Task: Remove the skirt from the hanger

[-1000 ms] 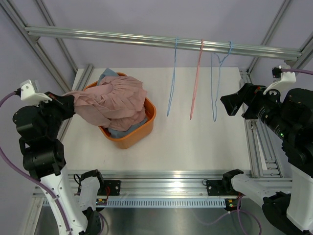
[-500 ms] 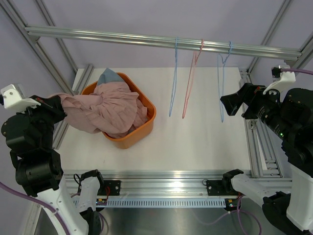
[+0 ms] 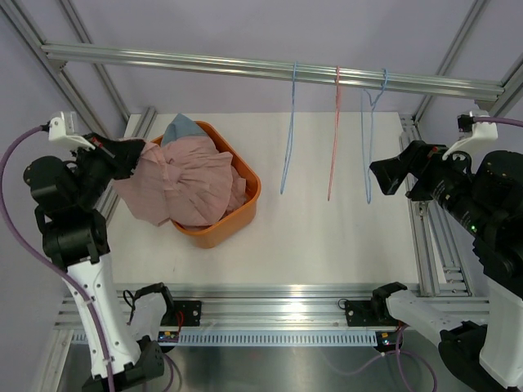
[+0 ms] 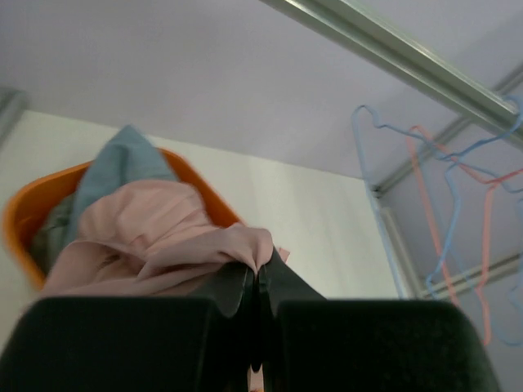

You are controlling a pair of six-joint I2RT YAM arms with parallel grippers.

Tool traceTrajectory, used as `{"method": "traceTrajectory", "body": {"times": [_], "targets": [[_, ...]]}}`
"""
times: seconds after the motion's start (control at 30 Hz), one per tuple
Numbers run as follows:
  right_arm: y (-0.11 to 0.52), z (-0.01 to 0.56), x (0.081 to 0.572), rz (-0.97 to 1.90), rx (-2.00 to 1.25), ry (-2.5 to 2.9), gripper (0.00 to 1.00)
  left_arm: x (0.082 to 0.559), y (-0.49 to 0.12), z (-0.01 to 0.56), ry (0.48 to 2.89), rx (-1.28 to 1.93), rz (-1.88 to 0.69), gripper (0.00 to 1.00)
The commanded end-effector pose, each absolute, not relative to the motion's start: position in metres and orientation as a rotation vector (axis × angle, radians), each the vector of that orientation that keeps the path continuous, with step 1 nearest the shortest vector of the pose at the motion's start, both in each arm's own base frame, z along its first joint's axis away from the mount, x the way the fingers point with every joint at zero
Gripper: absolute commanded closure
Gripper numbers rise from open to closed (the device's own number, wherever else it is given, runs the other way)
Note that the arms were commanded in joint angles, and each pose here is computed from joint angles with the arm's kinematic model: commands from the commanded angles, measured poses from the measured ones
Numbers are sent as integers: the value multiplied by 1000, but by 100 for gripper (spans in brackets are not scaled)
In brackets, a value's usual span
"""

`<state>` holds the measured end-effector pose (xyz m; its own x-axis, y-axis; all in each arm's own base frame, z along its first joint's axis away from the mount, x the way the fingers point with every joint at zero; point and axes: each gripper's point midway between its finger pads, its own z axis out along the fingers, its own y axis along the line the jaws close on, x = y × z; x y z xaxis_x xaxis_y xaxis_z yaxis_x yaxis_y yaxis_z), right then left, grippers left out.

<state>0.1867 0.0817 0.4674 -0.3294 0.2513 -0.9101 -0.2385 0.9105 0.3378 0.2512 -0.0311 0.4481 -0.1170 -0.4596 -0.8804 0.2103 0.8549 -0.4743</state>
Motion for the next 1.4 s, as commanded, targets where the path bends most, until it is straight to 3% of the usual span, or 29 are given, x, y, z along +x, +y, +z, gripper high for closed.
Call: {"method": "traceTrajectory", "body": {"times": [0.0,0.57,1.2,1.37], "targets": [[78,471,186,478,10,1819,1,256,-70,477,1499,25,-858,100],[80,469,189,493,25,1819,1,273,-144,490,1509,313,-1078,100],[83,461,191,507,30,1833,0,344,-80,245,2030,-167,-911,100],[82,460,191,500,32,1829,1,349,-86,193,2282,-172,-723,100]]}}
